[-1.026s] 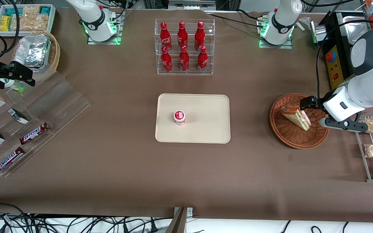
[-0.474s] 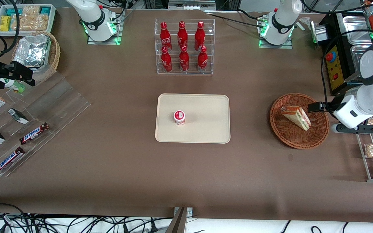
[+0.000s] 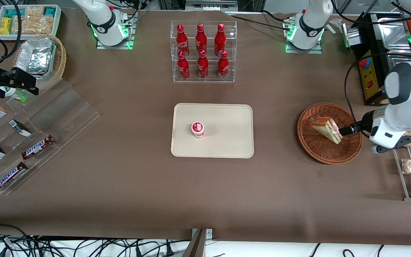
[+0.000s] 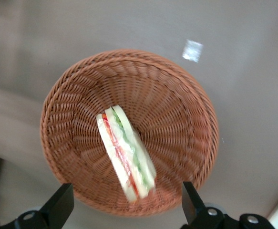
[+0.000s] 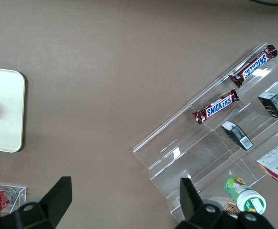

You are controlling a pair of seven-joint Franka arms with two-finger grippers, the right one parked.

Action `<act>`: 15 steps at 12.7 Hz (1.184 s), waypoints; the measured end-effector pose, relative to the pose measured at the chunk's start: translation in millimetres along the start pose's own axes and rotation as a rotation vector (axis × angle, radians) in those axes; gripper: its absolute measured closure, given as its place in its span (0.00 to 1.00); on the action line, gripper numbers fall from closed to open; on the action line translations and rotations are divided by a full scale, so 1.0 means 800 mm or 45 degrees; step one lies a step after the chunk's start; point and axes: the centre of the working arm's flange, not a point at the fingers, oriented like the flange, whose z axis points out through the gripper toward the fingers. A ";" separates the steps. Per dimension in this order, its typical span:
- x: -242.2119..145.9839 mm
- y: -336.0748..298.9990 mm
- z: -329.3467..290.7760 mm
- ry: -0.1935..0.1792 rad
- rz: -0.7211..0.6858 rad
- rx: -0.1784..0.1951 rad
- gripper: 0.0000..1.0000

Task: Place sandwich from basket to tray
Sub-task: 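Lower the open left gripper over the wrapped sandwich in the wicker basket, then close the left gripper on the sandwich and lift it from the basket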

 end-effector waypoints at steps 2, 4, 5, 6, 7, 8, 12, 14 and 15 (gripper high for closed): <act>-0.025 0.001 0.037 0.043 -0.144 0.025 0.00; -0.047 -0.002 0.058 0.092 -0.262 0.037 0.00; -0.059 0.000 0.068 0.128 -0.313 0.073 0.00; -0.069 0.005 0.077 0.165 -0.357 0.112 0.00; -0.077 0.010 0.086 0.197 -0.400 0.134 0.00; -0.082 0.014 0.091 0.215 -0.437 0.132 0.00; -0.089 0.017 0.104 0.237 -0.543 0.099 0.00; -0.091 0.020 0.113 0.242 -0.585 0.087 0.00; -0.092 0.020 0.118 0.249 -0.588 0.099 0.00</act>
